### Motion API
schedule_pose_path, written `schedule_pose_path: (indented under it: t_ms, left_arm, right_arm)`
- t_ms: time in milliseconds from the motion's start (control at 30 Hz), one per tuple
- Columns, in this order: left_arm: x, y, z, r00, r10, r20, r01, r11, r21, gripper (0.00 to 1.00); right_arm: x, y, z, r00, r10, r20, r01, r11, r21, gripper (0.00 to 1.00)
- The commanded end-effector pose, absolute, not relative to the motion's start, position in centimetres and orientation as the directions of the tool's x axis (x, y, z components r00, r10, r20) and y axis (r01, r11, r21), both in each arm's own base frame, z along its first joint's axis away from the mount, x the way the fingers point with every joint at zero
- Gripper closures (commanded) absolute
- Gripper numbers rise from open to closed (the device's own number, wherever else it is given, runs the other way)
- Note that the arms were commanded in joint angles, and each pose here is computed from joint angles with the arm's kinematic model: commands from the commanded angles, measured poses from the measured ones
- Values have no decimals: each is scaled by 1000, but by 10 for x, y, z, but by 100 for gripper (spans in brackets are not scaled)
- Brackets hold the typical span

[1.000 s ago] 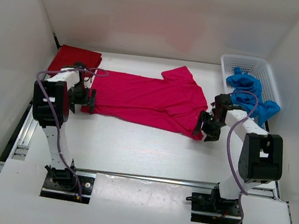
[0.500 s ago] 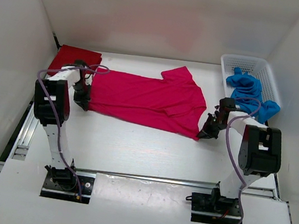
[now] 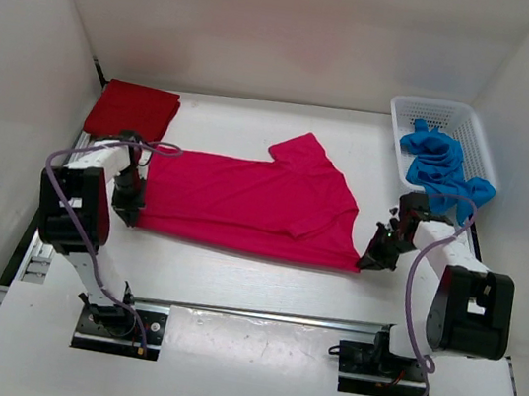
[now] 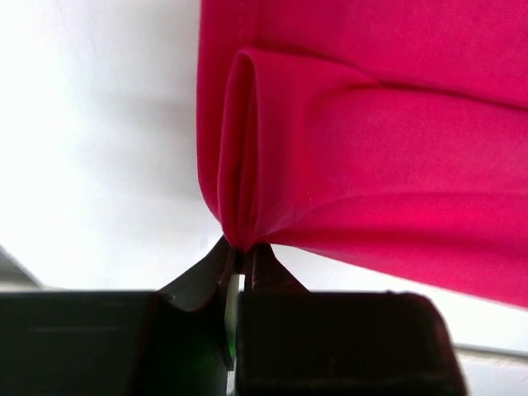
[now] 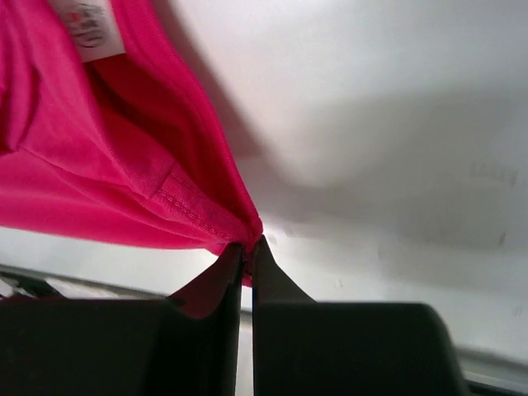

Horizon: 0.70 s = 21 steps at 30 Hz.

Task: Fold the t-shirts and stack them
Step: Fold the flattened tshirt in 1/3 of the way

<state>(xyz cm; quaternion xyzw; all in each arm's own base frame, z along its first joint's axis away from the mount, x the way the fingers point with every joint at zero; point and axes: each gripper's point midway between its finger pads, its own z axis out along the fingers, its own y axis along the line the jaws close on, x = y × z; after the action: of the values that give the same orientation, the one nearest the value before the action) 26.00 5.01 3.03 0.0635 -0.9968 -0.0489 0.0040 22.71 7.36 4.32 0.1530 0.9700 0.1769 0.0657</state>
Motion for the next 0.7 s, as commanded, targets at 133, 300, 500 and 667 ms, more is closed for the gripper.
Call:
schedule_pose_path:
  t_ms: [133, 300, 500, 667]
  left_arm:
    - [213, 78, 48, -993, -118, 23, -106, 948, 300, 64]
    - [214, 97, 69, -994, -107, -16, -104, 901, 422, 34]
    - [252, 92, 104, -972, -21, -232, -134, 866, 481, 42]
    - [257, 28, 87, -920, 183, -346, 24, 909, 415, 44]
  right_arm:
    - [158, 67, 27, -929, 354, 103, 369, 891, 266, 100]
    - [172, 65, 29, -928, 354, 114, 372, 894, 252, 91]
    - [168, 67, 22, -925, 353, 138, 377, 891, 251, 86]
    - [164, 66, 20, -928, 345, 144, 371, 895, 249, 84]
